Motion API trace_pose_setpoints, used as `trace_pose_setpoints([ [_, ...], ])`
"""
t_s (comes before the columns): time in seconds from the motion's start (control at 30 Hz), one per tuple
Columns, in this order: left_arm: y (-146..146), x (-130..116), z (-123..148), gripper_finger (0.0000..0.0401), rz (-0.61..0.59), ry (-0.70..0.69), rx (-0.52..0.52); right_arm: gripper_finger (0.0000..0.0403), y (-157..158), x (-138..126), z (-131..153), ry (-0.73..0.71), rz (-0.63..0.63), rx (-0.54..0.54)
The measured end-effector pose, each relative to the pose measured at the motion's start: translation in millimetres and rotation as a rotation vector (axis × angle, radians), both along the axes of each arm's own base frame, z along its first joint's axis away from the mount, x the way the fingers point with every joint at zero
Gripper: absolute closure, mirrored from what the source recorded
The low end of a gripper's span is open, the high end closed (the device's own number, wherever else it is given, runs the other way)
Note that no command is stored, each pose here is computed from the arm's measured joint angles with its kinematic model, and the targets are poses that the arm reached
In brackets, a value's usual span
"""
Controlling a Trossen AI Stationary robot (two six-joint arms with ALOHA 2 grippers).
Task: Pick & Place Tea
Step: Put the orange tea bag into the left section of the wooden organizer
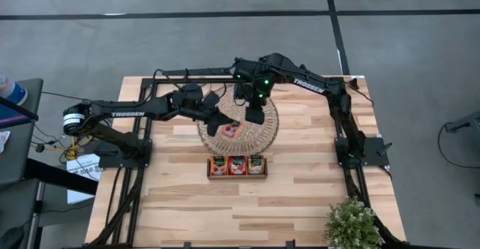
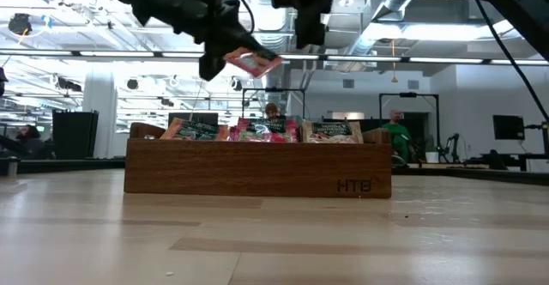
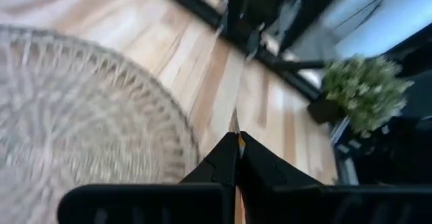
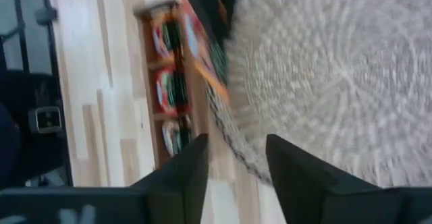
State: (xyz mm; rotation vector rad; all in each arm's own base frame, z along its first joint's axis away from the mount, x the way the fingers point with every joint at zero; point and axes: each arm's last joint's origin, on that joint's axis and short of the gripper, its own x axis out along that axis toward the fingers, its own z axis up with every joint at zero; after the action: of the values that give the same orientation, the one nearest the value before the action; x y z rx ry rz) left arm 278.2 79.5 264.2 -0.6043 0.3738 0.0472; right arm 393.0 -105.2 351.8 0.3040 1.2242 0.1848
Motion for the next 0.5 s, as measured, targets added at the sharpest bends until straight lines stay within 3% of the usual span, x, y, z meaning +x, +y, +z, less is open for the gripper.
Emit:
trace_pose_setpoints([
  [0.23,-34,-11,1,0.0401,0.054,0.143,0.046,0.0235,-14,-6,-1,-0.002,0.052,-0.039],
  [0.5,-68,-24,-4,0.0401,0.166,0.129,0.048,0.0244,-39,-24,11,-0.056,0.033,-0.049],
])
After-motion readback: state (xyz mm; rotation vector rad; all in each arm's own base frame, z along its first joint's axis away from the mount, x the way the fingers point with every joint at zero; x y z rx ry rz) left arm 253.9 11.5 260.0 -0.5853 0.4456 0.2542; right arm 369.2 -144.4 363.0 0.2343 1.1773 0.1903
